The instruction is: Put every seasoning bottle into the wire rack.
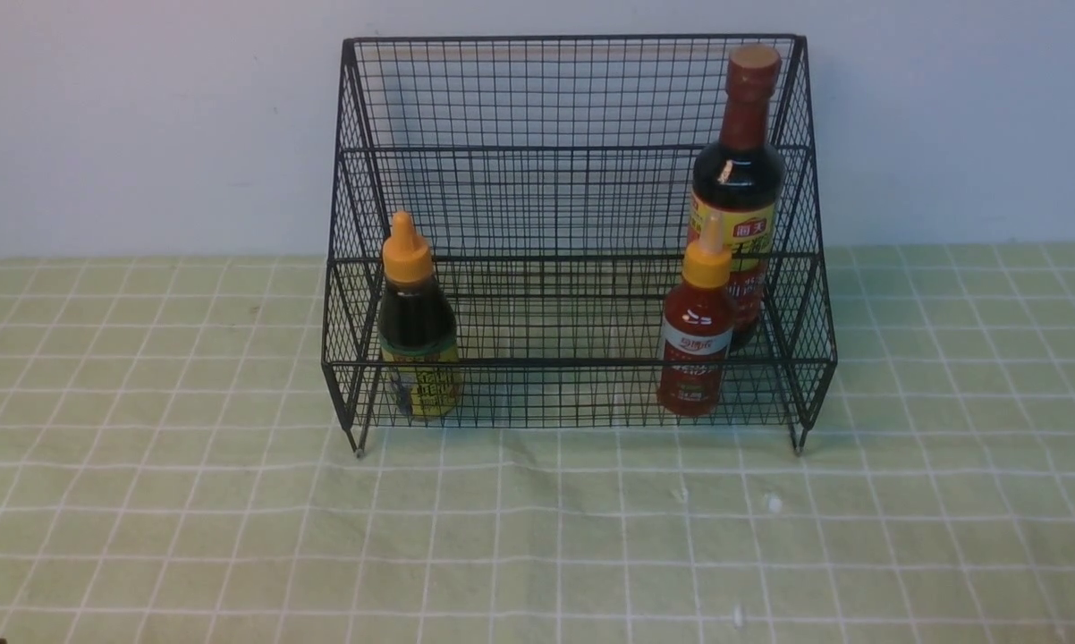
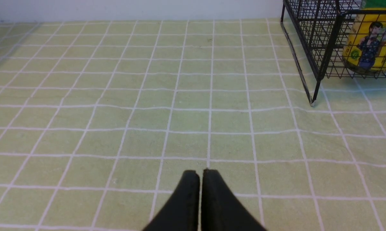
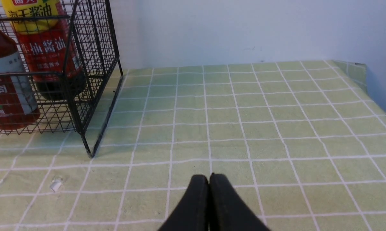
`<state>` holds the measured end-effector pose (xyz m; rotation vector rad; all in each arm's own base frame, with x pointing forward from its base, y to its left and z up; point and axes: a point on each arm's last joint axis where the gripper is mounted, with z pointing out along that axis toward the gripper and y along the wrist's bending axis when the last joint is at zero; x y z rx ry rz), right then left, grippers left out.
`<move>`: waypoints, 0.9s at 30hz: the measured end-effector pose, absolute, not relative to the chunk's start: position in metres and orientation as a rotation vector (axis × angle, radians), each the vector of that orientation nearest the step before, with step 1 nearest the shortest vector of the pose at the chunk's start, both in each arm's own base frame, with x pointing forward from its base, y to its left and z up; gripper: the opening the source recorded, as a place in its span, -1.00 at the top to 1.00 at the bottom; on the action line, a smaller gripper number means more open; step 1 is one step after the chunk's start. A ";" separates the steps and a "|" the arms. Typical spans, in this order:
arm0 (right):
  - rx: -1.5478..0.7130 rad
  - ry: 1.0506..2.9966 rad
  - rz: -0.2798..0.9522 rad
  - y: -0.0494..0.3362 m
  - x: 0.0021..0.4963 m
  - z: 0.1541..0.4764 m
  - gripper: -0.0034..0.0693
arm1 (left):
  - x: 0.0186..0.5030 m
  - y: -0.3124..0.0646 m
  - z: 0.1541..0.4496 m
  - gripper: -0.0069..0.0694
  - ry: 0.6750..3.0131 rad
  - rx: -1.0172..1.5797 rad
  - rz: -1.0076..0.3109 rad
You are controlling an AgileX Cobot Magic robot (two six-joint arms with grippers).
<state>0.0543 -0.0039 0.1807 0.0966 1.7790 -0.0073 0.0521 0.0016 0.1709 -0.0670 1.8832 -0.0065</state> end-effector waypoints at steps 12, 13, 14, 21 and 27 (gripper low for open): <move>0.097 1.779 -0.007 -0.004 0.054 0.181 0.95 | 0.052 0.000 0.171 0.84 1.884 -0.046 -0.022; 0.097 1.779 -0.007 -0.004 0.054 0.181 0.95 | 0.052 0.000 0.171 0.84 1.884 -0.046 -0.022; 0.097 1.779 -0.007 -0.004 0.054 0.181 0.95 | 0.052 0.000 0.171 0.84 1.884 -0.046 -0.022; 0.097 1.779 -0.007 -0.004 0.054 0.181 0.95 | 0.052 0.000 0.171 0.84 1.884 -0.046 -0.022; 0.097 1.779 -0.007 -0.004 0.054 0.181 0.95 | 0.052 0.000 0.171 0.84 1.884 -0.046 -0.022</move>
